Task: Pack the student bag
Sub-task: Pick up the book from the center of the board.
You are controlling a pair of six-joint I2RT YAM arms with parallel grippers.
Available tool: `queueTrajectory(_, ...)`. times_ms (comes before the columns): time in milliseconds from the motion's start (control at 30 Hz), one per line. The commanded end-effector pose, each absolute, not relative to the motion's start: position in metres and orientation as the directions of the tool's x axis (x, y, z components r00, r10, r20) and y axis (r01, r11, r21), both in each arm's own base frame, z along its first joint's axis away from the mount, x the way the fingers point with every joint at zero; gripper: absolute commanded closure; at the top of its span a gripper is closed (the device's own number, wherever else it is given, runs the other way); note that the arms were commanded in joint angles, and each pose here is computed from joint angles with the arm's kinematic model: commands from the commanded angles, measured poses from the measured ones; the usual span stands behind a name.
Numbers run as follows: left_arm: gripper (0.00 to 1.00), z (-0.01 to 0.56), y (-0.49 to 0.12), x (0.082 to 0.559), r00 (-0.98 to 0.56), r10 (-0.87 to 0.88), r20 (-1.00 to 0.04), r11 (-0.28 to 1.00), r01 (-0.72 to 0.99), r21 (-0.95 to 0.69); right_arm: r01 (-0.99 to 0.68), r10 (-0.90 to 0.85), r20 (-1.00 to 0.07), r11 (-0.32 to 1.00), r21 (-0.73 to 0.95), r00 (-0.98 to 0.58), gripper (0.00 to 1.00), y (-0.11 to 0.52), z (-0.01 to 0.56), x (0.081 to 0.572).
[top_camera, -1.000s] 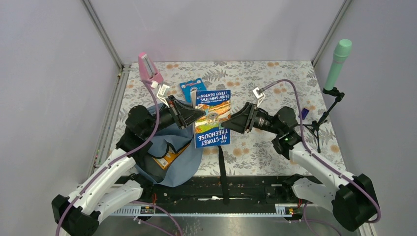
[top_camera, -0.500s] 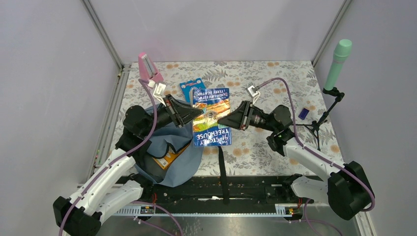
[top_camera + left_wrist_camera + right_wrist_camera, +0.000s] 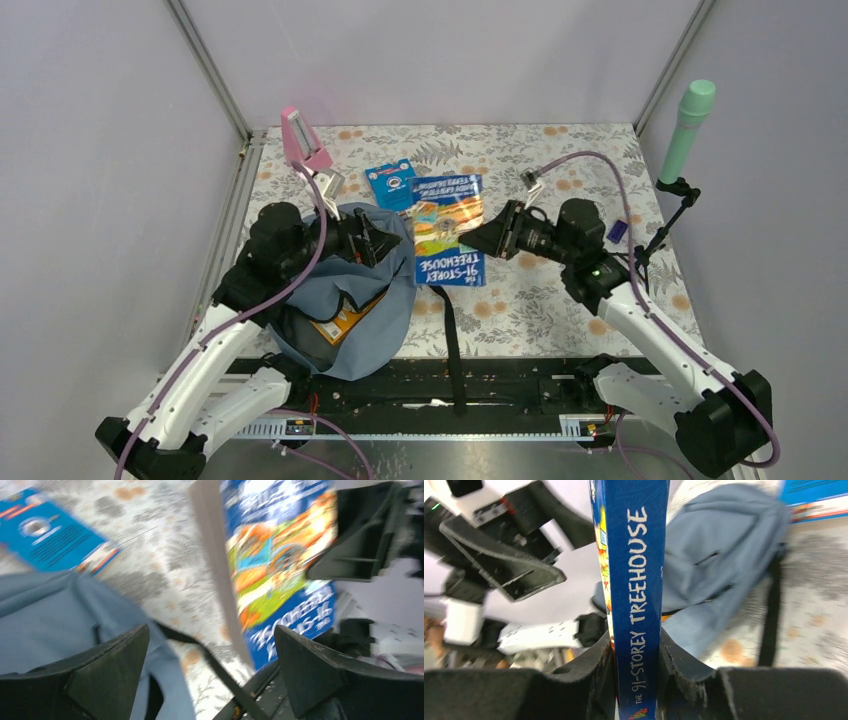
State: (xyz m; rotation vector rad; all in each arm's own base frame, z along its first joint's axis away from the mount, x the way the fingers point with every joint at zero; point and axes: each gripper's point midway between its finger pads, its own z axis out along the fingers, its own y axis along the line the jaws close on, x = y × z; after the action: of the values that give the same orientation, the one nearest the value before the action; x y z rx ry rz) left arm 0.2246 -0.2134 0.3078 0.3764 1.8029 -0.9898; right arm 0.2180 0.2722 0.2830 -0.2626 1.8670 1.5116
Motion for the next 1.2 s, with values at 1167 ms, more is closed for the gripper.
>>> queueTrajectory(1167,0.02,0.215,-0.096,0.165,-0.767,0.118,-0.631,0.95,0.273,-0.154,-0.454,0.246,-0.731,0.647,0.613,-0.636,1.0,0.201,0.239,0.241)
